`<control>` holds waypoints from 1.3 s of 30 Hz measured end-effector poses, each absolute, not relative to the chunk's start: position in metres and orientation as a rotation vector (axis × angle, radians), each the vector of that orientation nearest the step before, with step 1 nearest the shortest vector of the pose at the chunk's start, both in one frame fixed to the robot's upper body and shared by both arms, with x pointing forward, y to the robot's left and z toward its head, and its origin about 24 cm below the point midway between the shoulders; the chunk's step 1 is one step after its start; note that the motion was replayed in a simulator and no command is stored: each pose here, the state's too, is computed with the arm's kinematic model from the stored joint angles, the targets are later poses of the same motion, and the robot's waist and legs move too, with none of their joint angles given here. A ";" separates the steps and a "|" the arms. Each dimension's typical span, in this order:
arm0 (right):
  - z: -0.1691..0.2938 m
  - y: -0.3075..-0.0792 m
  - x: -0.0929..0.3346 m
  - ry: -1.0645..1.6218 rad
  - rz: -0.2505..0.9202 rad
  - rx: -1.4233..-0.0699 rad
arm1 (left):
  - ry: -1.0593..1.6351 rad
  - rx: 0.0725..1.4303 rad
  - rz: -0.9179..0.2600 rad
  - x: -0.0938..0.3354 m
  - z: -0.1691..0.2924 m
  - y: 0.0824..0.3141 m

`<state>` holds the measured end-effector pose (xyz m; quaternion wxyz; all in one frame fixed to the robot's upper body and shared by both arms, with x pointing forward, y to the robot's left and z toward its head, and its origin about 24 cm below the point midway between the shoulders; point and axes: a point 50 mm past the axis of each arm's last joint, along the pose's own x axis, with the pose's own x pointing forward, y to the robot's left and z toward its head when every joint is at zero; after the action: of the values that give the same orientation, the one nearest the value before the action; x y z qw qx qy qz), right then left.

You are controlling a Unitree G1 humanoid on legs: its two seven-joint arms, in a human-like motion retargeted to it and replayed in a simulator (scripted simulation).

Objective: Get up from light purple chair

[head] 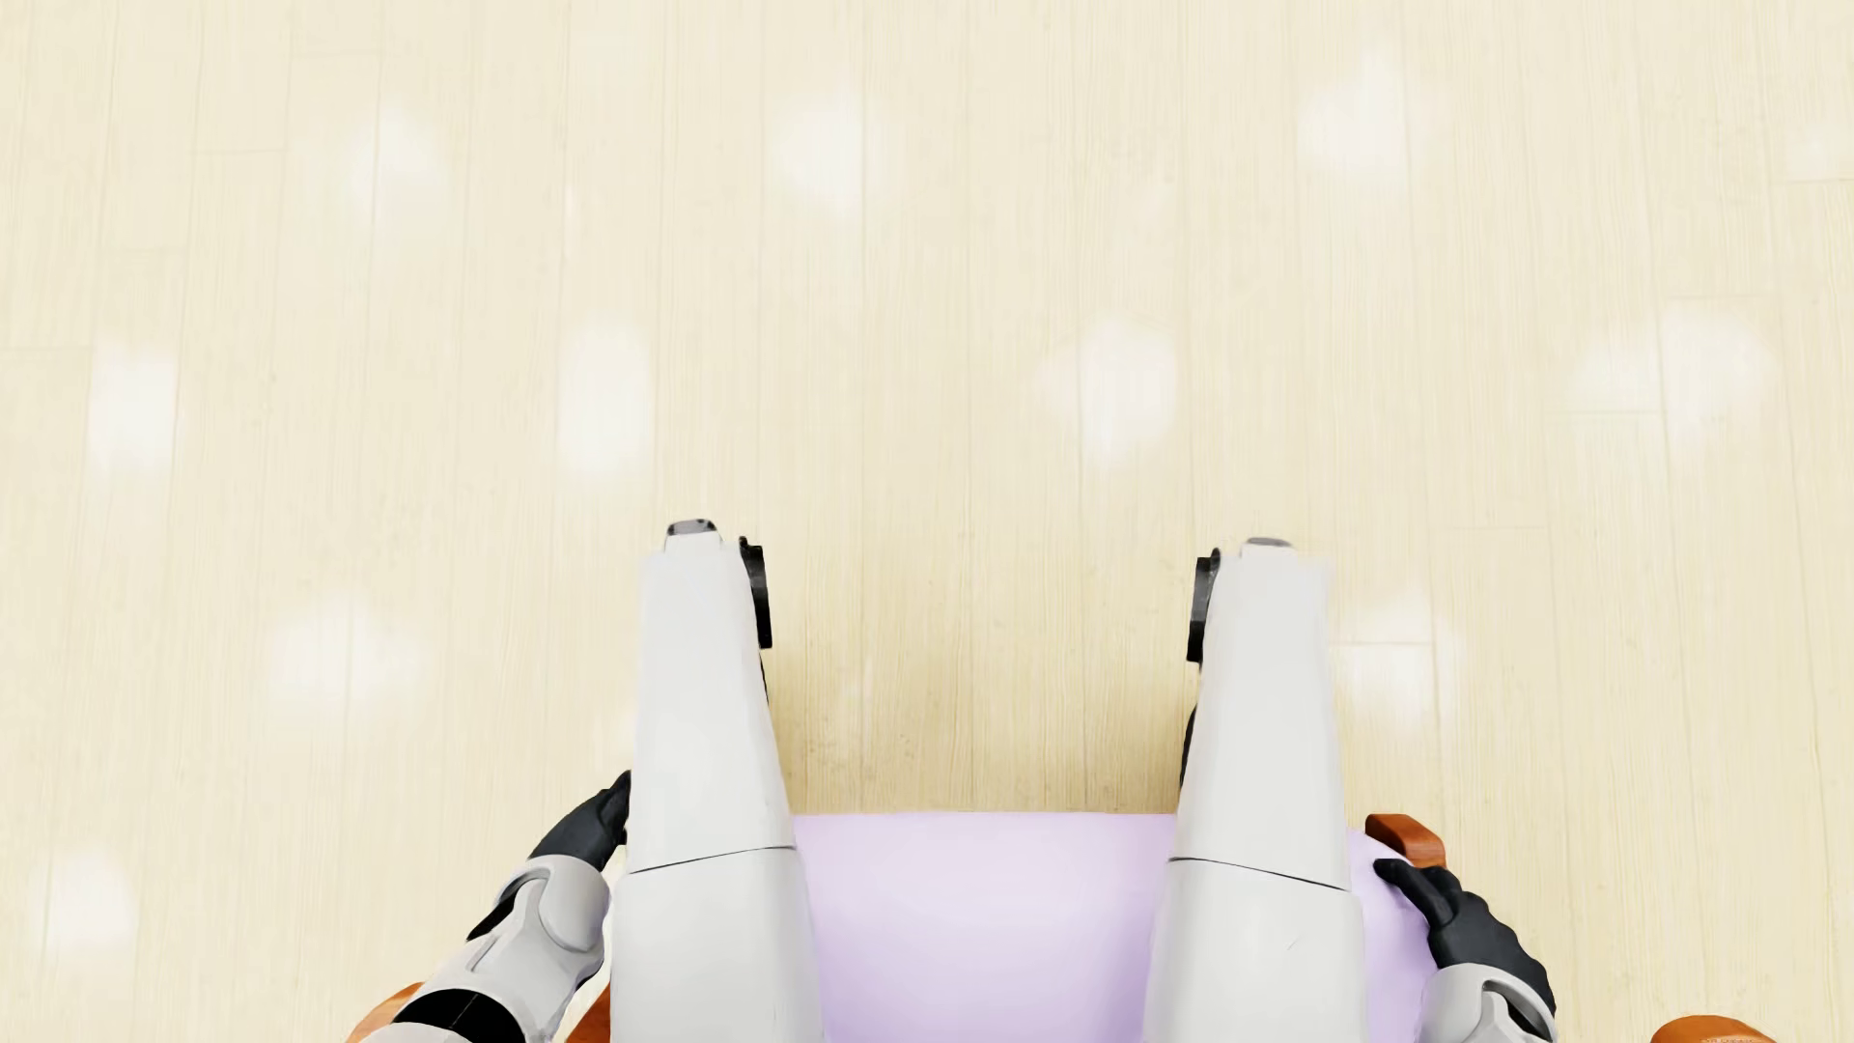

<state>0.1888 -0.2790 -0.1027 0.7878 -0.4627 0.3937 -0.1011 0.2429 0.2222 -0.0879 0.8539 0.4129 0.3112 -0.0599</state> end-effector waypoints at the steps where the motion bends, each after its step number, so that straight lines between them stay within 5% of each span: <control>1: -0.105 -0.278 0.185 0.866 -0.221 -0.985 | 0.622 0.855 -0.120 0.249 -0.083 0.221; 8: -0.127 -0.273 0.151 1.004 -0.124 -1.014 | 0.661 0.823 -0.171 0.216 -0.099 0.226; 17: -0.104 -0.187 0.221 0.599 0.186 -0.970 | 1.057 0.713 -0.239 0.095 -0.154 0.231; 23: -0.077 -0.149 0.253 0.391 0.222 -0.961 | 1.161 0.607 -0.152 0.060 -0.162 0.229; 27: -0.118 -0.176 0.203 0.669 0.225 -0.929 | 1.150 0.690 -0.235 0.072 -0.158 0.243; 33: -0.160 -0.238 0.077 1.189 0.094 -0.837 | 0.910 0.845 -0.211 0.174 -0.121 0.260; 39: -0.159 -0.270 -0.015 1.460 -0.121 -0.701 | 0.618 0.842 -0.251 0.232 -0.091 0.225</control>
<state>-0.0149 -0.2698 -0.1587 0.6881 -0.3131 0.6524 -0.0541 0.2321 0.2249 -0.0906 0.8591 0.4012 0.2943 -0.1195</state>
